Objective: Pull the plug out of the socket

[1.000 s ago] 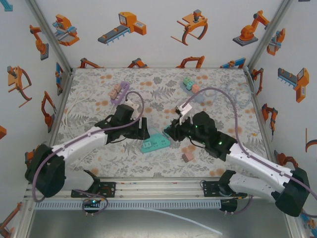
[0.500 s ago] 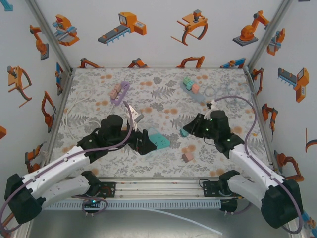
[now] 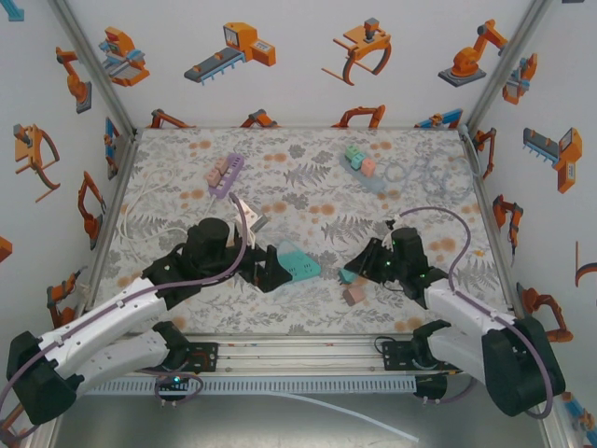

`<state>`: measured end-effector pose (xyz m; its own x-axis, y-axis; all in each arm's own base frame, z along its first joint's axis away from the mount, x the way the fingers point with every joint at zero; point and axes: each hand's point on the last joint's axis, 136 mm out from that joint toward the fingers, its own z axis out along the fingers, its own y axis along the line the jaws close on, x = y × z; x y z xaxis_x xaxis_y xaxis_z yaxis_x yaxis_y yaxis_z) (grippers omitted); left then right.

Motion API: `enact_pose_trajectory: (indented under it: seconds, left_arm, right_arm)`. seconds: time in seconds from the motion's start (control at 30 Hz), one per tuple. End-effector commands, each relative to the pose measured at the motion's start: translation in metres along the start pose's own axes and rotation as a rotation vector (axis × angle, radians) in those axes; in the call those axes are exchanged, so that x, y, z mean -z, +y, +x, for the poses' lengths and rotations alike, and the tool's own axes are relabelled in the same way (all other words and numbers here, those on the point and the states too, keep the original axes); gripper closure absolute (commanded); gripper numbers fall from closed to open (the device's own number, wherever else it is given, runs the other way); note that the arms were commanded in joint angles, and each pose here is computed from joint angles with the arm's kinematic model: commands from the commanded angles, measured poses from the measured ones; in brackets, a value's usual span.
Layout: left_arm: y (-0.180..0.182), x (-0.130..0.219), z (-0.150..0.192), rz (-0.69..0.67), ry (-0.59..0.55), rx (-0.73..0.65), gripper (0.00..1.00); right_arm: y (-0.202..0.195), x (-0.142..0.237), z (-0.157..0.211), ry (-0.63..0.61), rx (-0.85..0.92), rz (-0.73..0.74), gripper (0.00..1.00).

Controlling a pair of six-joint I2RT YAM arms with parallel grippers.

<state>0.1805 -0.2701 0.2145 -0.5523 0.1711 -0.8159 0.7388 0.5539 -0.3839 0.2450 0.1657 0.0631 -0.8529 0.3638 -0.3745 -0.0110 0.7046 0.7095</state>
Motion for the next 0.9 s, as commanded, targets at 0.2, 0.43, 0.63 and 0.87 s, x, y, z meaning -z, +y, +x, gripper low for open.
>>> enact_pose_trajectory:
  seconds: [0.2, 0.43, 0.63, 0.87]
  left_arm:
    - [0.021, 0.003, 0.011, -0.113, 0.027, -0.013, 0.03]
    - [0.026, 0.007, 0.01, -0.154, 0.031, -0.025, 0.03]
    - [0.042, 0.01, 0.007, -0.254, 0.024, -0.009, 0.03]
    - [0.071, 0.029, 0.002, -0.455, 0.013, 0.051, 0.03]
  right_arm:
    - [-0.006, -0.004, -0.002, -0.025, 0.021, 0.001, 0.71]
    - [-0.019, 0.011, -0.004, -0.064, 0.052, 0.095, 0.49]
    - [-0.009, 0.034, -0.016, -0.124, 0.128, 0.117, 0.39]
    - [0.052, 0.076, -0.046, -0.242, 0.389, 0.021, 0.39]
